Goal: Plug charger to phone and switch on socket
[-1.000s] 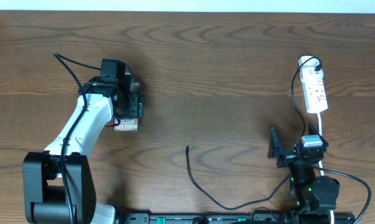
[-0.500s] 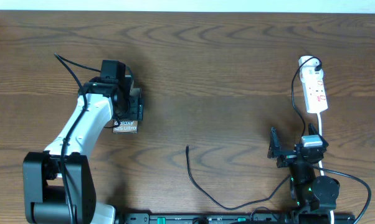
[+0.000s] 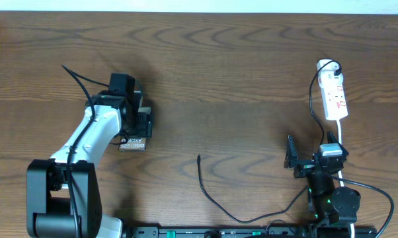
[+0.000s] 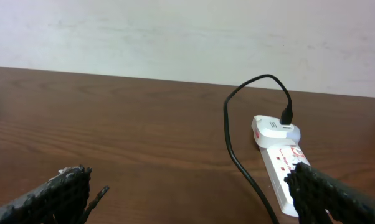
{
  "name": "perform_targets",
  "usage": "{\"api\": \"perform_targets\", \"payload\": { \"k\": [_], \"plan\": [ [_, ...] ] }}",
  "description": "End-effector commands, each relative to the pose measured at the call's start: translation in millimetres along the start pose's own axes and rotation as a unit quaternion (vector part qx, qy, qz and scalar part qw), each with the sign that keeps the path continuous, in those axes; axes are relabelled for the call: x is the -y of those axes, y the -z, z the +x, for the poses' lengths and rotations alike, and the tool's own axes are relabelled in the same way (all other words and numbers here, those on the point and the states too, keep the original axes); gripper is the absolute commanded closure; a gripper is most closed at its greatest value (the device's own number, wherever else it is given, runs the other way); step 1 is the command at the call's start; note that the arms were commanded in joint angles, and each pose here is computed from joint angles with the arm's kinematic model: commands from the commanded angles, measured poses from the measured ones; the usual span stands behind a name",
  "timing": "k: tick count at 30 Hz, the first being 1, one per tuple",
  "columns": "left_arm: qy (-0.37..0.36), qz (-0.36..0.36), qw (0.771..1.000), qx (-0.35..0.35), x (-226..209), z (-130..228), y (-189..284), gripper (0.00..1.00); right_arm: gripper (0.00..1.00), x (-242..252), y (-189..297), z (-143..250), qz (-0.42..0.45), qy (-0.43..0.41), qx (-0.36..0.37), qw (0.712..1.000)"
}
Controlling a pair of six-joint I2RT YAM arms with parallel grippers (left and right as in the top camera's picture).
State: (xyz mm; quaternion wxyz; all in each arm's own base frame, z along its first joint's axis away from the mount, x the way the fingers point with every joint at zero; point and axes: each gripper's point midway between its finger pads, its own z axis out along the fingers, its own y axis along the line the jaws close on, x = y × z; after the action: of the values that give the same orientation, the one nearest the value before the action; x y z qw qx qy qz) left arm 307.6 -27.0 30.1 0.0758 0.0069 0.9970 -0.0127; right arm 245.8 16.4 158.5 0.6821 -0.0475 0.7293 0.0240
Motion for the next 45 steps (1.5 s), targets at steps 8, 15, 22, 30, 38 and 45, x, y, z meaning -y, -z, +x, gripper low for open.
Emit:
{"api": "perform_targets", "payload": {
  "k": [8, 15, 22, 30, 38, 45],
  "plan": [
    [0.011, 0.0, 1.0, -0.011, -2, 19, -17, 0.93, 0.01, 0, 0, 0, 0.001, 0.006, 0.0, 1.0],
    [0.015, 0.0, 1.0, -0.009, -2, 23, -23, 0.93, 0.01, 0, 0, 0, 0.001, 0.006, 0.0, 1.0],
    [0.015, 0.0, 1.0, -0.007, -2, 22, -23, 0.92, 0.01, 0, 0, 0, 0.001, 0.006, 0.0, 1.0],
    [0.024, 0.001, 1.0, 0.0, -3, 27, -34, 0.93, 0.01, 0, 0, 0, 0.001, 0.006, 0.0, 1.0],
    [0.024, 0.001, 1.0, 0.0, -3, 27, -34, 0.61, 0.01, 0, 0, 0, 0.001, 0.006, 0.0, 1.0],
    [0.024, 0.0, 1.0, 0.0, -3, 27, -34, 0.25, 0.01, 0, 0, 0, 0.001, 0.006, 0.0, 1.0]
  ]
}}
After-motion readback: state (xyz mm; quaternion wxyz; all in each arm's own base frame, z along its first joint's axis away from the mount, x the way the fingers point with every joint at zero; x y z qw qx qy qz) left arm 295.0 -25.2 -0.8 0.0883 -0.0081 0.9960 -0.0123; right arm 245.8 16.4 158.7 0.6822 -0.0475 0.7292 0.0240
